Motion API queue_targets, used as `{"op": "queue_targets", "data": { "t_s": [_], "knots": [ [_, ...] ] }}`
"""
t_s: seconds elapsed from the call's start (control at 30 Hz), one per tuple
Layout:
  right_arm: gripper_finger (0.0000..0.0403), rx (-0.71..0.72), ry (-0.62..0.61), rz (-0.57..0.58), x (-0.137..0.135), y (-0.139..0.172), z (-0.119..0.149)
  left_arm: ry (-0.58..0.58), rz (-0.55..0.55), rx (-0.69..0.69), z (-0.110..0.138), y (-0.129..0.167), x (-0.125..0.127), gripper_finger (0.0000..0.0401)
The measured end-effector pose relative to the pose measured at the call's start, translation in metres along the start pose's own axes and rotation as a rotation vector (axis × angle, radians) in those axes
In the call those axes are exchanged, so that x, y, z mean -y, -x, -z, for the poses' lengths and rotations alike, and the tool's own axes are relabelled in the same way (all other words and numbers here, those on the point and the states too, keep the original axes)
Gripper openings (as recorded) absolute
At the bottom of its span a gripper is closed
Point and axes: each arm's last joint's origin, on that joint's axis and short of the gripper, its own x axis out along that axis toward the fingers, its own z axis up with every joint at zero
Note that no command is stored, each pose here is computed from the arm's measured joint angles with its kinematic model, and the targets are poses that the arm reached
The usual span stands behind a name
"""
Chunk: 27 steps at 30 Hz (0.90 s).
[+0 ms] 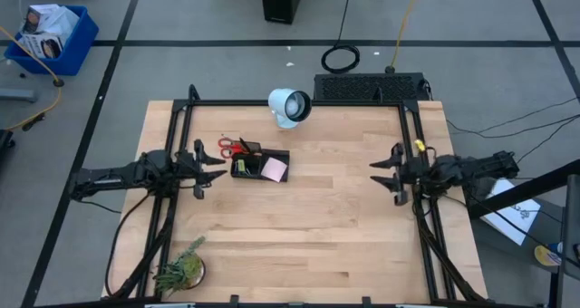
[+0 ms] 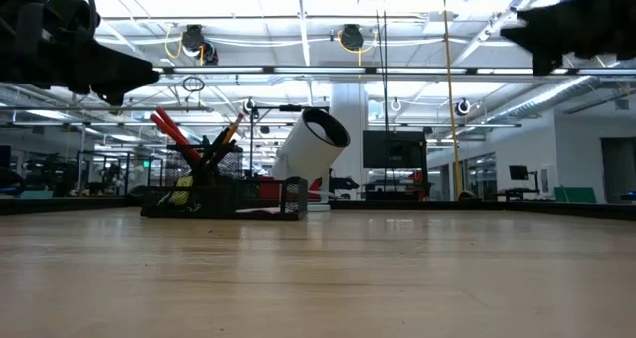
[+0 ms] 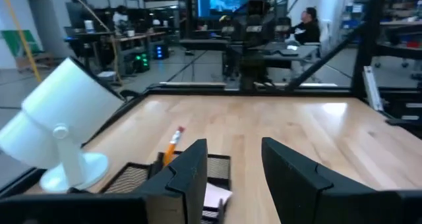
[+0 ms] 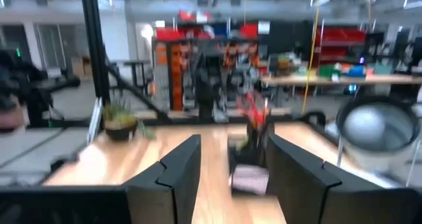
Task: Pick and place office supplies into organizer
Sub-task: Return to Home Position
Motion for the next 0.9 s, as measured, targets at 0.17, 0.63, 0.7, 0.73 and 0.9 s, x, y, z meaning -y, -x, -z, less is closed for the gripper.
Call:
{"op": "queue_targets", "data": {
  "t_s": [0.17,0.63,0.7,0.73,0.9],
  "knots": [
    [0.0162,-0.032,-0.011,0.004,-0.001,-0.005,0.027,0.0,-0.01,-0.001,0.0,0.0,0.0,0.0147],
    [0.0162,-0.023,0.008,0.09,0.001,-0.005,0.029,0.033,-0.015,-0.032,0.003,-0.002,0.0,0.0147],
    [0.0163,-0.024,-0.006,0.087,0.001,-0.005,0.029,0.038,-0.015,-0.035,0.003,-0.002,0.0,0.0147],
    [0.0164,-0.023,-0.014,0.086,0.001,-0.005,0.029,0.038,-0.016,-0.035,0.003,-0.002,0.0,0.0147],
    [0.0163,-0.009,-0.034,0.086,0.001,-0.005,0.027,0.035,-0.016,-0.035,0.003,-0.002,0.0,0.0147]
  ]
}}
